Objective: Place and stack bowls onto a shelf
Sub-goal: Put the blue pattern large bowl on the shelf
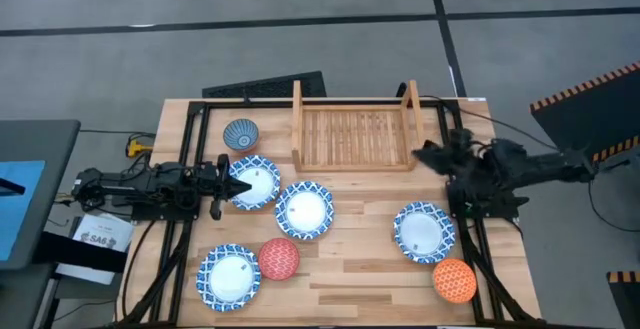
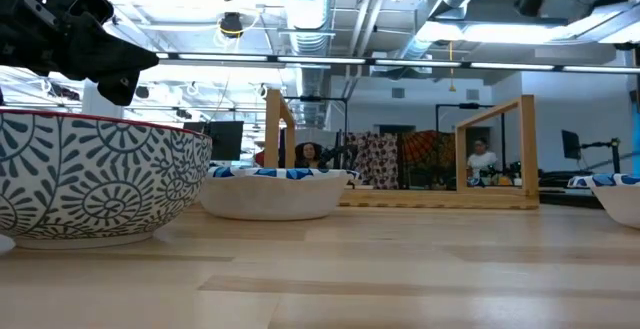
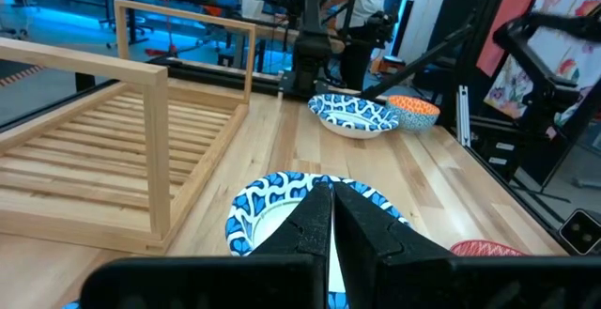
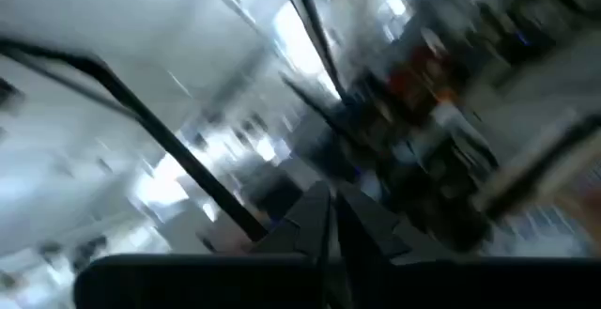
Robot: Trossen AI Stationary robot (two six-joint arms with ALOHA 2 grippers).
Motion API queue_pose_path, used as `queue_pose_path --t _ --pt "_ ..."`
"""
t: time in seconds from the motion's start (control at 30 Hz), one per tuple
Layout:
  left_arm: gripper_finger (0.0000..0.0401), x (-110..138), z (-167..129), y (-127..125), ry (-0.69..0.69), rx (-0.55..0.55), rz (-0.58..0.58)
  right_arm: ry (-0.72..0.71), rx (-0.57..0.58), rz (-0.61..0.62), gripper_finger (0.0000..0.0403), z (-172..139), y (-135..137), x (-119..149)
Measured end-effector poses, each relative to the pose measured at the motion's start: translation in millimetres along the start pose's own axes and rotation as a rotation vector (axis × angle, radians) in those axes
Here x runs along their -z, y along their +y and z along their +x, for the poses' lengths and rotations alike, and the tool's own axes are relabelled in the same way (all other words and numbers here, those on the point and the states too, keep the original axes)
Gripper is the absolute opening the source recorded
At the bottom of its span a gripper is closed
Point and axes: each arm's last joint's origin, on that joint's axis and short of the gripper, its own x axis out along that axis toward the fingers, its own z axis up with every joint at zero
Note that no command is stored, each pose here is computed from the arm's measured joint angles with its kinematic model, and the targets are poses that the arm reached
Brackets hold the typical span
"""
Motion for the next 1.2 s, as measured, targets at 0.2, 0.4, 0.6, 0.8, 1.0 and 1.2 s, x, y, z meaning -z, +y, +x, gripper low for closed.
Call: queue_pose_path --t 0.2,0.4,0.6,0.8,1.0,1.2 --pt "0.0000 0.0 0.0 0.0 0.000 0.000 0.000 0.601 0.230 0.093 0.0108 32.3 21.1 18.0" --pt "0.0000 0.0 0.0 0.0 0.000 0.000 0.000 1.066 0.501 0.367 0.0170 33.8 24.8 76.2" --pt "0.0000 0.0 0.0 0.0 0.000 0.000 0.000 1.194 0.880 0.416 0.0202 25.9 16.8 139.4" --pt "0.0000 0.0 0.0 0.0 0.000 0.001 0.000 1.152 1.201 0.436 0.0205 25.7 -8.2 179.1" --pt "0.0000 0.1 0.0 0.0 0.000 0.000 0.000 1.156 1.319 0.411 0.0205 25.3 -24.2 200.8" --pt "0.0000 0.0 0.0 0.0 0.000 0.000 0.000 1.190 1.382 0.355 0.0205 21.9 -34.3 210.3"
